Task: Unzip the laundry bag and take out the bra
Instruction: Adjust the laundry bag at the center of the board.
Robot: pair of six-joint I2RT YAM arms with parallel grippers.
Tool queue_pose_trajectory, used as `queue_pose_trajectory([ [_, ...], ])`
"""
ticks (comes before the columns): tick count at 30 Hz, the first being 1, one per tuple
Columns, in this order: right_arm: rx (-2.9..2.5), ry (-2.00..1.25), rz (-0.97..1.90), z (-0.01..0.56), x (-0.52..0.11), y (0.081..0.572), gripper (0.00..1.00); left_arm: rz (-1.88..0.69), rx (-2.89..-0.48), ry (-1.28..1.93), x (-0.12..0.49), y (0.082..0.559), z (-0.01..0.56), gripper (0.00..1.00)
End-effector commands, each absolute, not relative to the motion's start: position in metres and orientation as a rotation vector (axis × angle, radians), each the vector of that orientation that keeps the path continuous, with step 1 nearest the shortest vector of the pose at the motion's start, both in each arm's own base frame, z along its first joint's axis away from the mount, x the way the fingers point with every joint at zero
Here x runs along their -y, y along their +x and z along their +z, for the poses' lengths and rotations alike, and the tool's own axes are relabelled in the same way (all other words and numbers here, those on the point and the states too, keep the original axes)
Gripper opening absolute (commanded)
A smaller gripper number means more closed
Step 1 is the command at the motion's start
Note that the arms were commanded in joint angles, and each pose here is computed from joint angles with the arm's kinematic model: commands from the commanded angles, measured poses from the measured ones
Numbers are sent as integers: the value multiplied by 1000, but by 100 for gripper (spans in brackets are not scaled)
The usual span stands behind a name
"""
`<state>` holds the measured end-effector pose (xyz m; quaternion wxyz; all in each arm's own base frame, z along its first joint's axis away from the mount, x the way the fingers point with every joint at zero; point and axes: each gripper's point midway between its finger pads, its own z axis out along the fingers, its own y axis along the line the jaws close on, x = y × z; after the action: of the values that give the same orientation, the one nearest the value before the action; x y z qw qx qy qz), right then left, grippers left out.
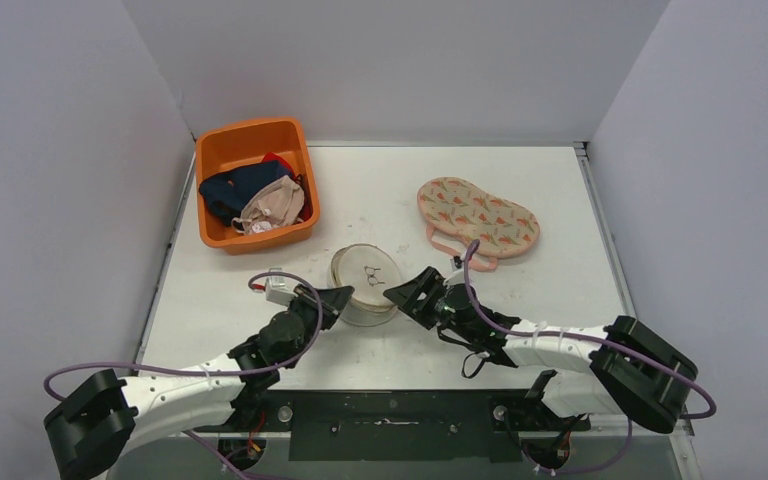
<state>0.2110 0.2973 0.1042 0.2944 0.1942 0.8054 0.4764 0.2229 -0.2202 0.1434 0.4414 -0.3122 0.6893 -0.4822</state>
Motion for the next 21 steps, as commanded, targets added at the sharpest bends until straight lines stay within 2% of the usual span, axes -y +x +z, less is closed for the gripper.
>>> queue_pose_trajectory([
  [1, -2036, 504, 1372, 131, -313, 225, 59, -1213, -1682, -766, 224, 224, 151, 0],
  [7, -2072, 465, 1396, 124, -325, 227, 51, -1200, -1698, -752, 227, 222, 147, 0],
  [9, -2071, 455, 1383, 122, -323, 228, 40, -1191, -1708, -737, 228, 221, 145, 0],
  [10, -2069, 443, 1375, 121, -322, 229, 29, -1184, -1716, -732, 228, 221, 144, 0],
  [12, -2073, 408, 1340, 121, -317, 231, 13, -1161, -1735, -724, 227, 220, 142, 2],
  [13, -2075, 376, 1315, 122, -314, 233, 7, -1149, -1741, -717, 226, 220, 142, 11],
  [14, -2086, 334, 1273, 123, -309, 235, 6, -1135, -1749, -707, 225, 219, 141, 25],
  [16, -2100, 207, 1184, 129, -300, 239, 5, -1093, -1780, -690, 220, 217, 141, 53],
  [20, -2120, -111, 1031, 153, -283, 246, 5, -958, -1863, -628, 200, 208, 136, 99],
  [21, -2138, -197, 984, 154, -279, 245, 5, -934, -1870, -607, 195, 207, 138, 97],
])
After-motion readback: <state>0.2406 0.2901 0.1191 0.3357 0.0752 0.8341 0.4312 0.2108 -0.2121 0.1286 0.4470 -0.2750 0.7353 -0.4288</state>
